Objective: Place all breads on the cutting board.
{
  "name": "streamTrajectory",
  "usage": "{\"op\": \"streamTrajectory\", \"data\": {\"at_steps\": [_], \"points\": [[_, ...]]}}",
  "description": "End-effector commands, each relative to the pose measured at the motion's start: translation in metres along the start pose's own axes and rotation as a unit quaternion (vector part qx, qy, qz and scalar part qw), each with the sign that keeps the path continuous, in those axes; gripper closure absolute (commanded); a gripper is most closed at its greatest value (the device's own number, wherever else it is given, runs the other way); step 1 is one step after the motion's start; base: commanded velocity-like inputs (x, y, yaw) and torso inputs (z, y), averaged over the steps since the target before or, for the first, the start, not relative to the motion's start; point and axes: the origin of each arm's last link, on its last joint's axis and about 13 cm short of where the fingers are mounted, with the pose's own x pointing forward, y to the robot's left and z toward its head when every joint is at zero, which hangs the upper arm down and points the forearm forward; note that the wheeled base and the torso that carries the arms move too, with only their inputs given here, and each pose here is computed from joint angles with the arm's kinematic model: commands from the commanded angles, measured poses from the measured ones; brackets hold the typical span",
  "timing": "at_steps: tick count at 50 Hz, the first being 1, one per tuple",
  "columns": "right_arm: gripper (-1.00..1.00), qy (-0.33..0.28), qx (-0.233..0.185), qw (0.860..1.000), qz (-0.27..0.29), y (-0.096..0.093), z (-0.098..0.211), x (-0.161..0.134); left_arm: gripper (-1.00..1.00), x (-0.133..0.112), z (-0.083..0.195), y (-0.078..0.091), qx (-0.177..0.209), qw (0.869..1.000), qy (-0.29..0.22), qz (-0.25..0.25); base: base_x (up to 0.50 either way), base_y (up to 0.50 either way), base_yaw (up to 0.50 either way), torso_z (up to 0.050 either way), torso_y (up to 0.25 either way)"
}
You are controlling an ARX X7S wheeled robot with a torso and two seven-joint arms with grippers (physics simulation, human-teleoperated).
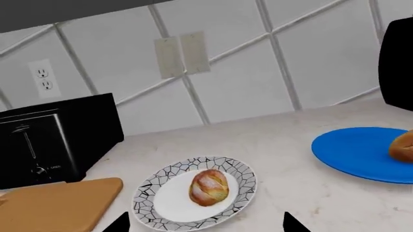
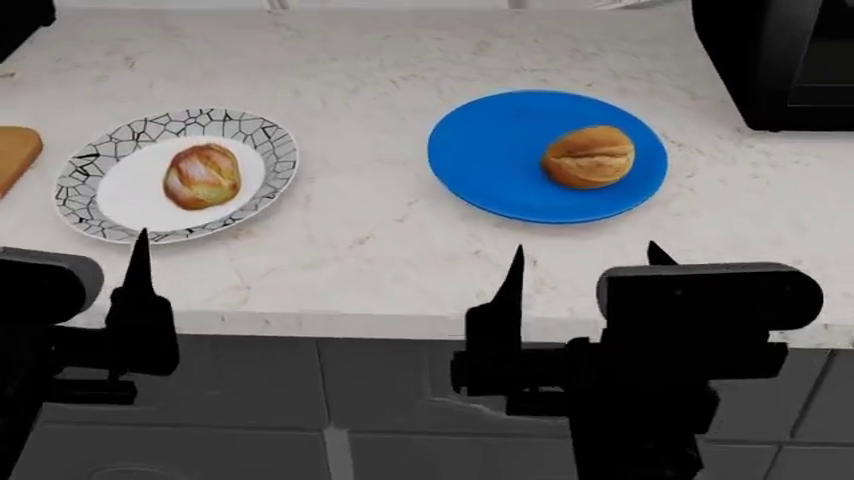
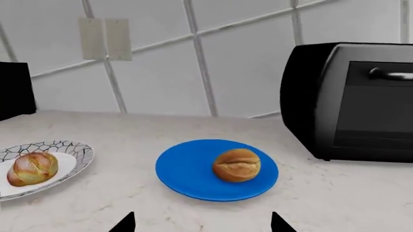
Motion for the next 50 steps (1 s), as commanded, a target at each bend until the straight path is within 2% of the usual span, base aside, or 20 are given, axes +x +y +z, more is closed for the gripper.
{"op": "streamTrajectory", "data": {"at_steps": [1, 21, 40, 50], "points": [[-1.00, -0.007, 0.008, 1.000, 0.002, -0.001, 0.001, -0.001, -1.00, -0.002, 0.008, 0.003, 0.007, 1.000, -0.010, 0.005, 0.38, 0.11, 0.00, 0.000, 0.000], [-1.00, -0.012, 0.012, 1.000, 0.001, -0.003, 0.007, 0.000, -1.00, -0.001, 0.014, 0.004, 0.015, 1.000, -0.016, 0.004, 0.39, 0.11, 0.00, 0.000, 0.000], [-1.00, -0.007, 0.015, 1.000, 0.003, -0.002, 0.003, 0.001, -1.00, 0.003, 0.005, 0.003, 0.013, 1.000, -0.008, 0.005, 0.39, -0.04, 0.00, 0.000, 0.001], [-1.00, -0.006, 0.020, 1.000, -0.002, -0.003, 0.002, 0.000, -1.00, 0.002, 0.009, 0.002, 0.013, 1.000, -0.013, 0.003, 0.39, -0.08, 0.00, 0.000, 0.000]]}}
